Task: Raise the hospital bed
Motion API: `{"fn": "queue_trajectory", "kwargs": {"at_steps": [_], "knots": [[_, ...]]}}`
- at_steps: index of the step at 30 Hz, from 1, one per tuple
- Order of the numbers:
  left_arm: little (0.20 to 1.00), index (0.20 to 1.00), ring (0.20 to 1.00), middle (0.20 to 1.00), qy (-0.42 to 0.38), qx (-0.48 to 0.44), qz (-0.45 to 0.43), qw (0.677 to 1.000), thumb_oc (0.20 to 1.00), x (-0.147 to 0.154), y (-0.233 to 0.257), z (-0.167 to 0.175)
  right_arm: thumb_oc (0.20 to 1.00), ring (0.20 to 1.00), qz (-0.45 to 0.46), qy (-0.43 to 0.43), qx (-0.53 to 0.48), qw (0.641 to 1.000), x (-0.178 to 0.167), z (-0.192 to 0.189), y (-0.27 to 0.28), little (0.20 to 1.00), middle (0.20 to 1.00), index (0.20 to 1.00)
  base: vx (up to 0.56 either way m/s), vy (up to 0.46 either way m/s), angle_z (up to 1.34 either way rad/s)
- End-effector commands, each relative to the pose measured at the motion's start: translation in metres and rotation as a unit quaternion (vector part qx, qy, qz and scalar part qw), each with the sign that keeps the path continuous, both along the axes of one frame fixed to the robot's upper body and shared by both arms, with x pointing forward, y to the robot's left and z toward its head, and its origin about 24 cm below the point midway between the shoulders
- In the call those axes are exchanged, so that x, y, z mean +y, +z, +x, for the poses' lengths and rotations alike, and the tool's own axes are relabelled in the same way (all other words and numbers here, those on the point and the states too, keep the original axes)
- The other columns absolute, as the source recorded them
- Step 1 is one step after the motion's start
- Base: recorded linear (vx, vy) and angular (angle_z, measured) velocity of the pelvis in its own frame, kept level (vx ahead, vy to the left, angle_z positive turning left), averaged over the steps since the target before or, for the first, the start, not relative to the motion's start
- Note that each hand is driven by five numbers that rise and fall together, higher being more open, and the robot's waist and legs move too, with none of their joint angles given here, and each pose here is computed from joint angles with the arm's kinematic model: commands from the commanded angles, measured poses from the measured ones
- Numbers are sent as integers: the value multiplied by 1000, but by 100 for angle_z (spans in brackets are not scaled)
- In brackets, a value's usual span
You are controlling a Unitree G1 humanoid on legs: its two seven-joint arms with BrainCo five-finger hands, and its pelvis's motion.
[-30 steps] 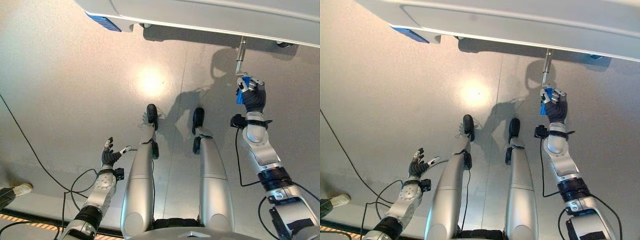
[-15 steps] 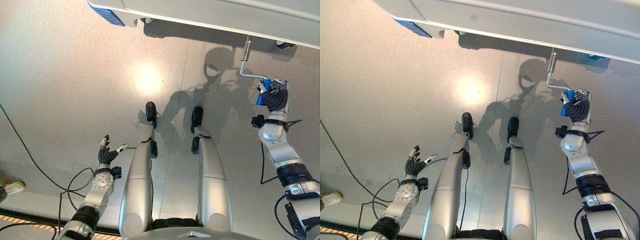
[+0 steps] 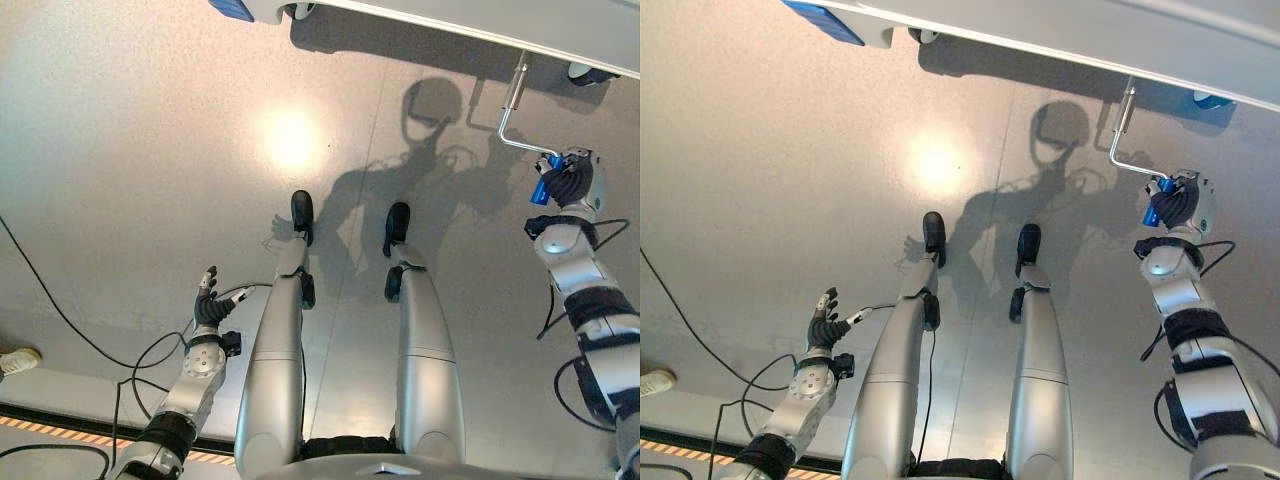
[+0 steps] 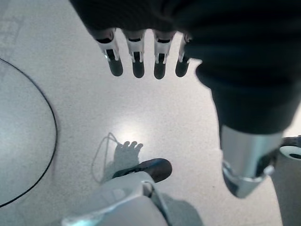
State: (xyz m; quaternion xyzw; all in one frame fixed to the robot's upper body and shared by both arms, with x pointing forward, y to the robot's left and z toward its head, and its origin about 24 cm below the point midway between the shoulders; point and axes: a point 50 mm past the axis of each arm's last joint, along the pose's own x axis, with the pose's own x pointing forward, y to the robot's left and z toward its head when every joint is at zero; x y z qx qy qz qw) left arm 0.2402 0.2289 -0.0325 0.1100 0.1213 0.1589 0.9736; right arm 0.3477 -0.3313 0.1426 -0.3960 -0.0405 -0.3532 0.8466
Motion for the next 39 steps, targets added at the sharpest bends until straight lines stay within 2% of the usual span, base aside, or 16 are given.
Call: {"fn": "queue_trajectory", "kwargs": {"at_steps": [1, 5, 8, 11, 18, 23, 34, 39], "knots": [[1000, 1000, 1000, 1000, 7, 16, -10, 1000, 1000, -6, -13, -17, 200, 200, -16, -145, 70, 987, -73, -42, -2, 200, 200, 200, 0, 0, 0], [1000, 1000, 1000, 1000, -17, 1, -13, 1000, 1000, -14, -6, -9, 200, 200, -16, -147, 100, 984, -73, -36, 1, 200, 200, 200, -2, -3, 7], [1000, 1000, 1000, 1000, -15, 7, -17, 1000, 1000, -12, -9, -16, 200, 200, -20, -140, 120, 983, -69, -33, -4, 200, 200, 200, 16, -30, 4], [1000, 1000, 1000, 1000, -20, -3, -18, 1000, 1000, -13, -4, -8, 200, 200, -23, -125, 109, 986, -59, -20, 8, 200, 200, 200, -10, -39, 7], [1000, 1000, 1000, 1000, -43, 14, -26, 999, 1000, -22, -10, -15, 200, 200, -15, -105, 142, 984, -43, -9, -3, 200, 200, 200, 12, -33, 8], [1000, 1000, 1000, 1000, -59, 12, -35, 998, 1000, -29, -9, -12, 200, 200, 3, -107, 149, 983, -41, -6, -2, 200, 200, 200, -5, 5, 11], [1000, 1000, 1000, 1000, -61, 7, -31, 998, 1000, -31, -6, -5, 200, 200, 8, -6, 135, 991, 17, 32, 8, 200, 200, 200, 11, 20, 4], [1000, 1000, 1000, 1000, -55, -2, -34, 998, 1000, -31, -3, 1, 200, 200, 44, 95, 87, 991, 75, 55, 14, 200, 200, 200, 0, 0, 0]]}}
